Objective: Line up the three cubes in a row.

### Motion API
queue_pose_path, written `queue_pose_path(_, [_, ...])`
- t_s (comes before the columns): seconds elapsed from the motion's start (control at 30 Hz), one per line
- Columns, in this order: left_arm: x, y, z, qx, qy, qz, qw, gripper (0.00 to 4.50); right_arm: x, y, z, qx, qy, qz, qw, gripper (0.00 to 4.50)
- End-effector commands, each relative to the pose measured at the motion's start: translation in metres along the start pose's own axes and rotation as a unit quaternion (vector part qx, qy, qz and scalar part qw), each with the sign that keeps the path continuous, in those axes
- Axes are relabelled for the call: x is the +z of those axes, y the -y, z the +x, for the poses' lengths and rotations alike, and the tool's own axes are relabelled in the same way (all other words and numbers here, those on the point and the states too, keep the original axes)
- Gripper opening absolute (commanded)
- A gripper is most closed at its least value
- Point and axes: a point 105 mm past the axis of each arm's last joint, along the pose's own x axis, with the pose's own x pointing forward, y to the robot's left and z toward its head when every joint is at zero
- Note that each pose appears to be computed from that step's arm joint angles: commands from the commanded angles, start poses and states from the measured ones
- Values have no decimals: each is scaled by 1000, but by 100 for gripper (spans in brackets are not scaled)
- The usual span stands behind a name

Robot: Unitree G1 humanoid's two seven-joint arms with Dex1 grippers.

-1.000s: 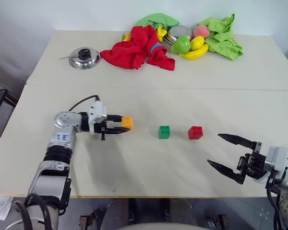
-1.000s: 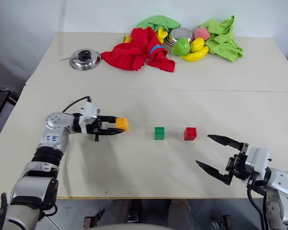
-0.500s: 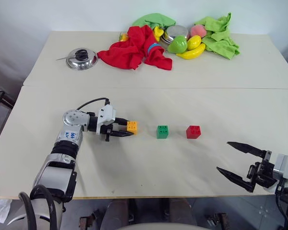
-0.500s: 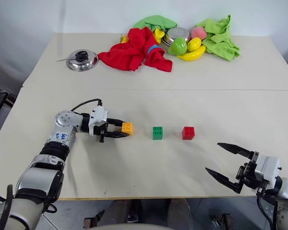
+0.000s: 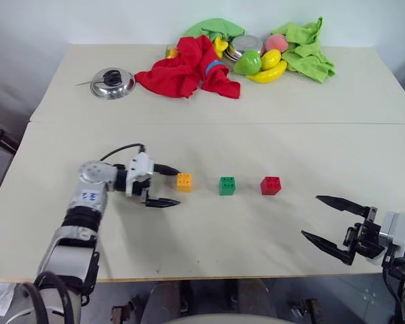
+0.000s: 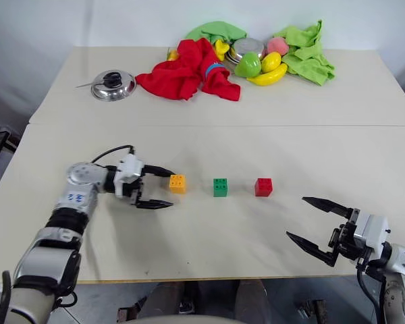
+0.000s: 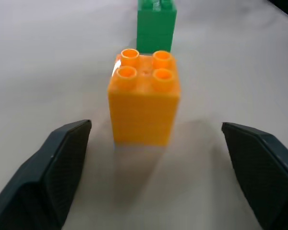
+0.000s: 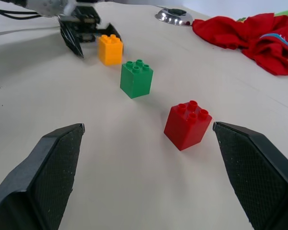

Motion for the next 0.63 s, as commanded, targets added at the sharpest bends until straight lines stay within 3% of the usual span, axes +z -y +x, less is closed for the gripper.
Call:
queue_pose_path(0.03, [19, 4, -40, 45, 18, 19, 999, 447, 13, 7, -11, 7, -2, -26, 1000, 450])
queue_pose_path(0.1, [20, 10, -64, 99, 7, 7, 995, 447, 19, 12, -15, 13, 4, -29, 999, 450])
queue_pose_path(0.17, [27, 17, -79, 129, 39, -33, 990, 447, 23, 17, -15, 14, 11, -37, 999, 450])
queue_pose_path(0.27, [29, 30, -99, 173, 33, -28, 984, 447, 27, 24, -9, 17, 31, -37, 999, 450])
queue_pose_path(0.4, [30, 37, -111, 240, 24, -9, 970, 447, 35, 22, 2, 26, 62, -31, 997, 450])
queue_pose_path(0.53, [10, 58, -114, 252, 2, -41, 967, 447, 35, 17, 10, 52, 65, -29, 996, 450])
queue_pose_path(0.63, [0, 56, -118, 280, 4, -25, 960, 447, 30, 19, 9, 66, 54, -30, 996, 450])
